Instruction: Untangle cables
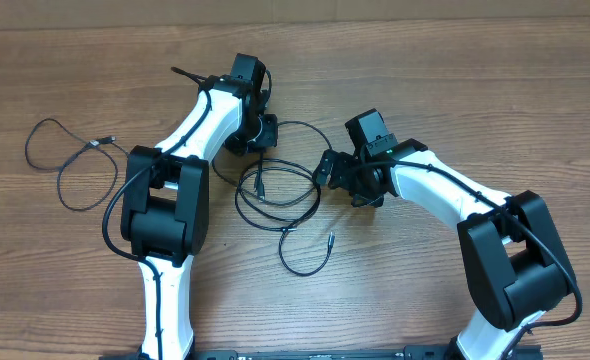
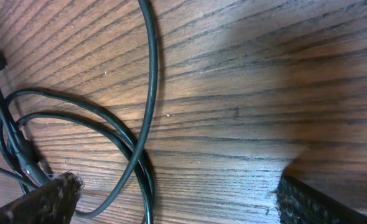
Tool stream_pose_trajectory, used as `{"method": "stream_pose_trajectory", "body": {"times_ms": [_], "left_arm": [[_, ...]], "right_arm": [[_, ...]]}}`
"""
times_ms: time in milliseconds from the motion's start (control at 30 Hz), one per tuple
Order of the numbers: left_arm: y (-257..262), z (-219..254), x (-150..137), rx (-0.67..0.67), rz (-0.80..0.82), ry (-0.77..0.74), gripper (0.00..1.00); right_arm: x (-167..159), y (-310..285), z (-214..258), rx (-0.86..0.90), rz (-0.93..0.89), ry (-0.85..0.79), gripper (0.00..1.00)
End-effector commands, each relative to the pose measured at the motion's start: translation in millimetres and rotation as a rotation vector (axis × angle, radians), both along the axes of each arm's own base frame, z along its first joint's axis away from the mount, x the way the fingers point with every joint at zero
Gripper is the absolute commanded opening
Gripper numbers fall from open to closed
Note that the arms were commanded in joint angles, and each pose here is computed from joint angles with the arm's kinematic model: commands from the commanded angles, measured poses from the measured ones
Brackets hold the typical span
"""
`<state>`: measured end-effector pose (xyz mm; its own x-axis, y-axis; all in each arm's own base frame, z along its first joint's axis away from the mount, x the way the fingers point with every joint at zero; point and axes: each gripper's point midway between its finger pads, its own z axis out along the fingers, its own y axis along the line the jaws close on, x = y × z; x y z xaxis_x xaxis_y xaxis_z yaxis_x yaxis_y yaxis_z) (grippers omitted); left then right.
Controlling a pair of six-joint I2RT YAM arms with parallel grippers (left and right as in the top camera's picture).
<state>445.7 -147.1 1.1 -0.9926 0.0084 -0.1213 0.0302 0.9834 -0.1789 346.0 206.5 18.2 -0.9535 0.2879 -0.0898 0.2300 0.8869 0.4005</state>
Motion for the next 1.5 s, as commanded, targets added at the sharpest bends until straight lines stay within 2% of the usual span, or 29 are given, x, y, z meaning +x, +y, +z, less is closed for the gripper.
{"method": "stream_pose_trajectory", "body": {"times_ms": [0, 633, 833, 933, 1067, 1167, 1300, 1367, 1467], "left_arm": [[8, -41, -25, 0.049, -0.002, 0.115, 0.04], [9, -40, -26, 0.049, -0.020, 0.118, 0.04], [11, -20, -20, 0.030, -0.032, 0.104, 0.04], [-12, 0, -22, -0.116, -0.197, 0.070, 0.04], [-45, 61, -35, -0.425, -0.447, -0.029, 0.04], [-50, 94, -41, -0.596, -0.498, -0.078, 0.04], [-44, 143, -55, -0.919, -0.592, -0.188, 0.04], [-33, 154, -57, -0.979, -0.602, -0.236, 0.04], [-12, 152, -51, -0.965, -0.566, -0.258, 0.04]], "right_arm": [[-1, -4, -4, -0.021, -0.008, 0.003, 1.00], [-1, -4, -4, -0.021, -0.008, 0.003, 1.00], [-1, -4, -4, -0.021, -0.008, 0.003, 1.00], [-1, -4, -4, -0.021, -0.008, 0.003, 1.00], [-1, -4, -4, -0.021, -0.008, 0.003, 1.00], [-1, -4, -4, -0.021, -0.008, 0.003, 1.00], [-1, -4, -4, -0.021, -0.008, 0.003, 1.00], [-1, -4, -4, -0.021, -0.008, 0.003, 1.00], [-1, -4, -4, -0.021, -0.008, 0.003, 1.00]]}}
